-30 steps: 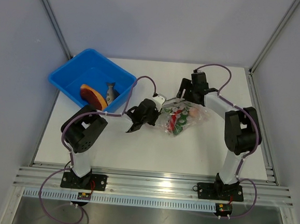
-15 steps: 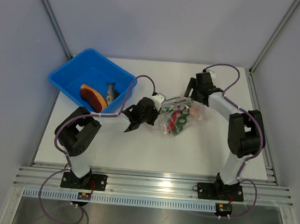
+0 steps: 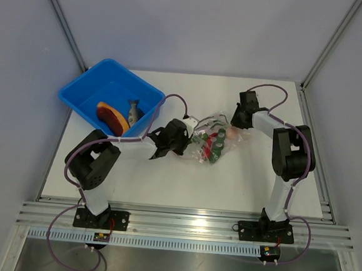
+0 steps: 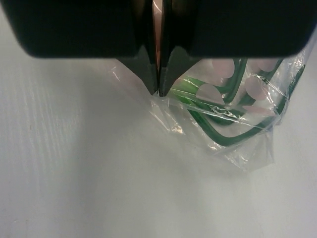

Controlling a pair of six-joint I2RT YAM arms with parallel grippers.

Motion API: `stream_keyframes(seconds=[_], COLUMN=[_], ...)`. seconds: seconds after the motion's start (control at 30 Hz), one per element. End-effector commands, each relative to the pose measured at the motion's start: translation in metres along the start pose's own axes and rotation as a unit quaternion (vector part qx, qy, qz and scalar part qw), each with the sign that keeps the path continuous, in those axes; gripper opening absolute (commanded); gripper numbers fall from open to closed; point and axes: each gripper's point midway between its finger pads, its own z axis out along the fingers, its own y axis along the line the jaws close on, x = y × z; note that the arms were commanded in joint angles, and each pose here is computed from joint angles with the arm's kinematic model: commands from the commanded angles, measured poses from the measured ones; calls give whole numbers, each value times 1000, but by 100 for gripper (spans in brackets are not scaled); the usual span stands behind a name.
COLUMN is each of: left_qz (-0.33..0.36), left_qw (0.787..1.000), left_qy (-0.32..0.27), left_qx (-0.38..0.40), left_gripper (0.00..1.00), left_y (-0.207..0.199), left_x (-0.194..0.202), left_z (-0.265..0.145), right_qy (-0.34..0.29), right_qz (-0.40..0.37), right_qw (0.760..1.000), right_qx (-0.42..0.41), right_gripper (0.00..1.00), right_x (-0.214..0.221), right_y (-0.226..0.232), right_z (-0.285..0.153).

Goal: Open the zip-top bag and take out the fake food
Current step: Pick up the fake vegetable from the zipper food storage bag.

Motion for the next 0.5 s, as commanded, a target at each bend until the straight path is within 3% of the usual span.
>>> stream_keyframes(seconds=[0.0,0.03,0.27,0.47], left_qz=[8,8,9,14], left_qw=[999,999,999,1000], left_qy=[-38,-36,-33,13], left_qx=[18,18,15,15], left_gripper=[8,8,8,8], left_y=[-8,-8,-7,-7], left_x=[-34,-35,-38,-29], left_z=[-15,-17,-25,-32], right_qy=[-24,-29,-42,-78], right_qz=[23,30,99,176], right_qw=[999,999,994,981], right_qx=[-23,-22,-3,39], right_gripper=[7,0,0,0], right_x=[-21,-25,-29,-34], right_y=[8,5,-25,-58], right_z=[-9,-10,-13,-23])
